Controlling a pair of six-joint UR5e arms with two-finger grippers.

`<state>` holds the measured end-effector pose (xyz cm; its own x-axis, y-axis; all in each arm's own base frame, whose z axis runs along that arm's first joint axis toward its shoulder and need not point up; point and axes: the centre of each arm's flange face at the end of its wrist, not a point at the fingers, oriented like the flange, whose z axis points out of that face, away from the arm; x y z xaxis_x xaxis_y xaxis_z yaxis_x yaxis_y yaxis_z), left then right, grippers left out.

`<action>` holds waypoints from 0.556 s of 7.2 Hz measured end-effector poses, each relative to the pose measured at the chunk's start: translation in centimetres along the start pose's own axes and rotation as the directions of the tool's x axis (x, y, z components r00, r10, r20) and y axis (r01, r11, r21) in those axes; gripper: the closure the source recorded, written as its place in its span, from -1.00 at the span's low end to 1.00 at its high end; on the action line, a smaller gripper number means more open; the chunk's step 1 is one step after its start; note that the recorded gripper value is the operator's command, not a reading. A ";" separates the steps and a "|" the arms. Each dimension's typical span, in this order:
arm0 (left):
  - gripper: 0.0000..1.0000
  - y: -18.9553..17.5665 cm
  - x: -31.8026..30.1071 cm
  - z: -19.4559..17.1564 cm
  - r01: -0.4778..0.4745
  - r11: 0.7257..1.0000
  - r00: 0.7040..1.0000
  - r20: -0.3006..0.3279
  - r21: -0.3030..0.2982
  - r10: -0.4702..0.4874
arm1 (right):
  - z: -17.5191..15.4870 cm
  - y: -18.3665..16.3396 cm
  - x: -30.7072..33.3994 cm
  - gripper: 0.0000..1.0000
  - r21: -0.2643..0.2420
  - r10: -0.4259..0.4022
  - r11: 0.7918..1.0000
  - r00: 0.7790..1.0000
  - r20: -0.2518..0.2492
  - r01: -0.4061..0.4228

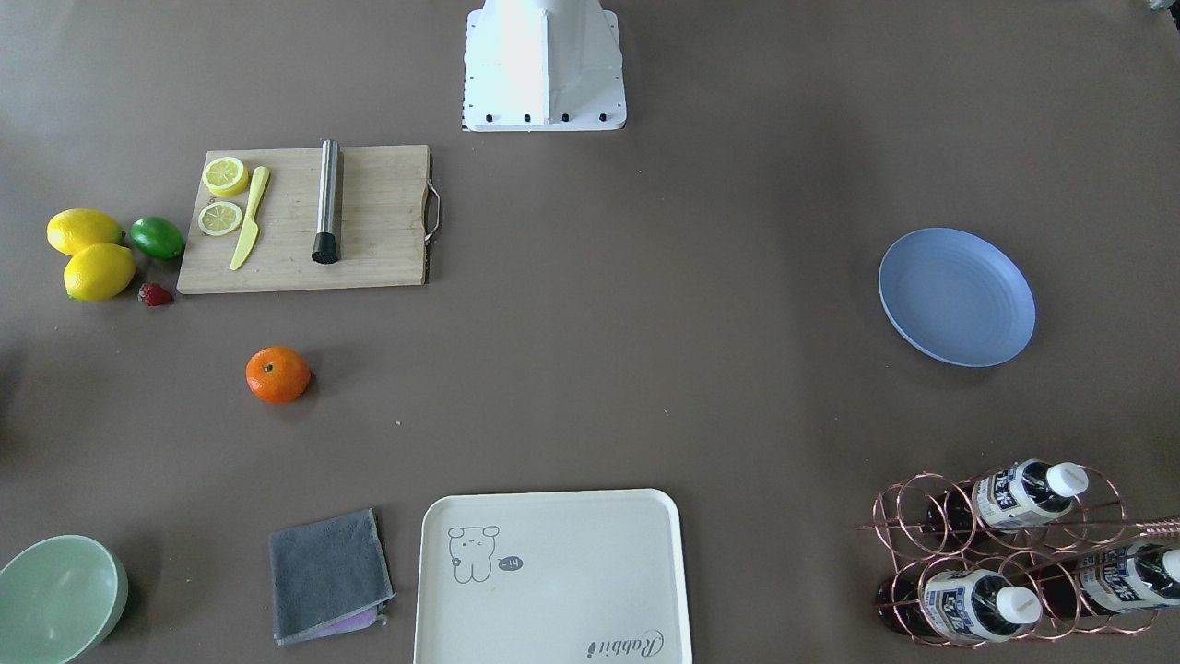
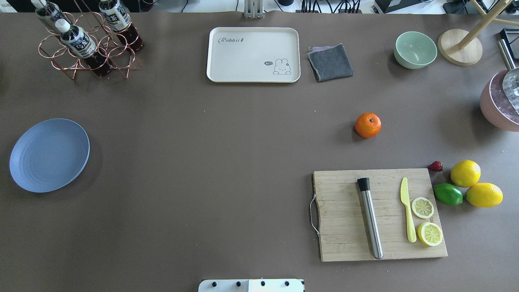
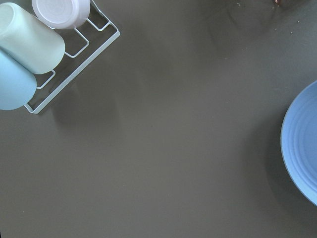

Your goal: Pick orange to plate

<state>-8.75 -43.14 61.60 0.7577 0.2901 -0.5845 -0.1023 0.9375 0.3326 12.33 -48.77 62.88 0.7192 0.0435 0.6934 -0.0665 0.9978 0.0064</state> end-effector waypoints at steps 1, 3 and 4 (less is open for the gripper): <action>-0.96 0.0 0.0 0.0 0.000 1.000 1.000 0.000 -0.001 0.000 | 0.0 0.0 0.0 -1.00 0.000 0.001 1.000 1.000 0.000 -0.001; -0.96 0.0 0.0 0.1 0.001 1.000 1.000 -0.001 -0.003 -0.001 | 0.0 0.0 0.0 -1.00 0.000 0.001 1.000 1.000 -0.001 -0.001; -0.96 0.1 -0.1 0.2 0.002 1.000 1.000 -0.001 -0.004 -0.002 | 0.1 0.1 0.1 -1.00 -0.002 0.002 1.000 1.000 0.000 -0.002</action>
<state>-8.71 -43.13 61.80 0.7571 0.2883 -0.5862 -0.1030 0.9388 0.3287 12.33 -48.70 62.97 0.7193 0.0460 0.6932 -0.0671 0.9977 0.0035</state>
